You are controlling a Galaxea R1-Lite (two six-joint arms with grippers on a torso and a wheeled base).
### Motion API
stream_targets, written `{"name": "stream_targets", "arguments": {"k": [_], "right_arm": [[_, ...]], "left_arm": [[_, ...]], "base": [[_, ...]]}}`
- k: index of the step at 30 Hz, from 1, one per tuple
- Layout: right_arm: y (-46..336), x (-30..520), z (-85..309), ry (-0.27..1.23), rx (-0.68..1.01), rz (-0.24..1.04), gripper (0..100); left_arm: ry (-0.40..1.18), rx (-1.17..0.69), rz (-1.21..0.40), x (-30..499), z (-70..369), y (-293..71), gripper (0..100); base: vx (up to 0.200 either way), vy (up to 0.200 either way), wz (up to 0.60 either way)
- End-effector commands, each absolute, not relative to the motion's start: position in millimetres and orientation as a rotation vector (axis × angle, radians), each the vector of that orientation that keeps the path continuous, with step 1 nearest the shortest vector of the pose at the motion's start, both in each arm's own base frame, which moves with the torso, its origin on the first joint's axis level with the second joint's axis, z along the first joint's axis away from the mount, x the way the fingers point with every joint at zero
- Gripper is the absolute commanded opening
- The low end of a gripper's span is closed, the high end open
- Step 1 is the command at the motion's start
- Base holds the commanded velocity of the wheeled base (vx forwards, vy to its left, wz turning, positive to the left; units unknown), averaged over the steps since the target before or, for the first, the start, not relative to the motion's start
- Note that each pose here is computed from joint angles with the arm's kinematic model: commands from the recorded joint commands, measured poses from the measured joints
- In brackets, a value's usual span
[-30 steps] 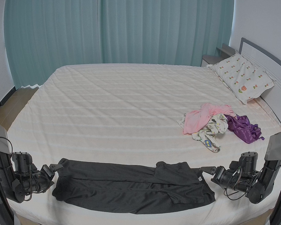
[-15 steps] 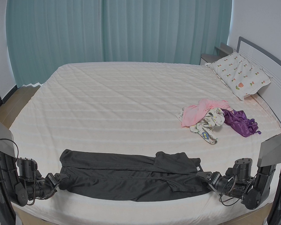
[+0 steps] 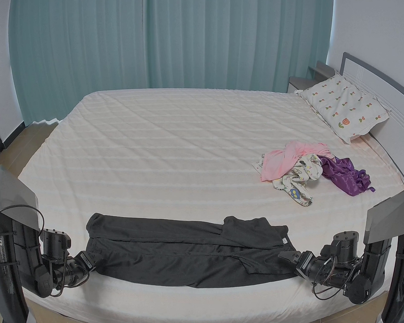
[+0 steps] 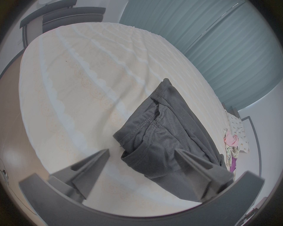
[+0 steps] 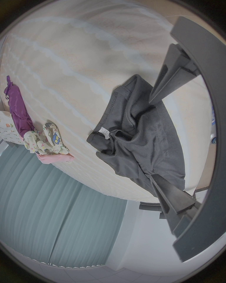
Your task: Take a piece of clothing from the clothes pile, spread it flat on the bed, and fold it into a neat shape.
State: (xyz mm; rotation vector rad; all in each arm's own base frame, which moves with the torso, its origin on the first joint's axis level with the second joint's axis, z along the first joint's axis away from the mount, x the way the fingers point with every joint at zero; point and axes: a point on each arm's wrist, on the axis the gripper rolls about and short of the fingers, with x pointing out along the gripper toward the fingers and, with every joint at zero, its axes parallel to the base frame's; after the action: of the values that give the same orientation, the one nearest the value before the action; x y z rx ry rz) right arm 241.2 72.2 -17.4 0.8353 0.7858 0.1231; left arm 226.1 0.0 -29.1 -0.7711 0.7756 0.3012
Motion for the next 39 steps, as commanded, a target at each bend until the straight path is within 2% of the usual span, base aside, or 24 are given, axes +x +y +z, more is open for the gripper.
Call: {"name": "stream_targets", "arguments": {"k": [1,9,15,26,35,36,39], "right_arm": [[73.3,238.5,-19.8,0.8,0.827,0.117,100],[77.0,236.0,-20.2,0.797,0.795,0.093,100],[84.9,234.7,-23.1,0.827,0.782,0.105,100],[86.4,234.4,-39.3,0.833,0.742,0.016,100],[95.9,239.4,-43.5,0.808,0.731,0.005,100],[96.9,239.9,-43.7,0.806,0.749,0.0,0],[97.8,242.6,-41.7,0.788,0.782,-0.009,0]], "left_arm": [[0.787,-0.752,0.316,229.3,-36.3,-3.9,0],[0.79,-0.71,0.409,221.3,-40.2,-1.5,0],[0.799,-0.712,0.417,218.3,-40.6,-0.8,0],[0.802,-0.718,0.411,218.3,-40.6,-1.0,0],[0.802,-0.718,0.411,218.6,-40.9,-1.0,0],[0.802,-0.718,0.411,218.6,-40.9,-1.0,0],[0.802,-0.718,0.411,218.6,-40.9,-1.0,0]], "base": [[0.0,0.0,0.0],[0.0,0.0,0.0],[0.0,0.0,0.0],[0.0,0.0,0.0],[0.0,0.0,0.0],[0.0,0.0,0.0],[0.0,0.0,0.0]]}}
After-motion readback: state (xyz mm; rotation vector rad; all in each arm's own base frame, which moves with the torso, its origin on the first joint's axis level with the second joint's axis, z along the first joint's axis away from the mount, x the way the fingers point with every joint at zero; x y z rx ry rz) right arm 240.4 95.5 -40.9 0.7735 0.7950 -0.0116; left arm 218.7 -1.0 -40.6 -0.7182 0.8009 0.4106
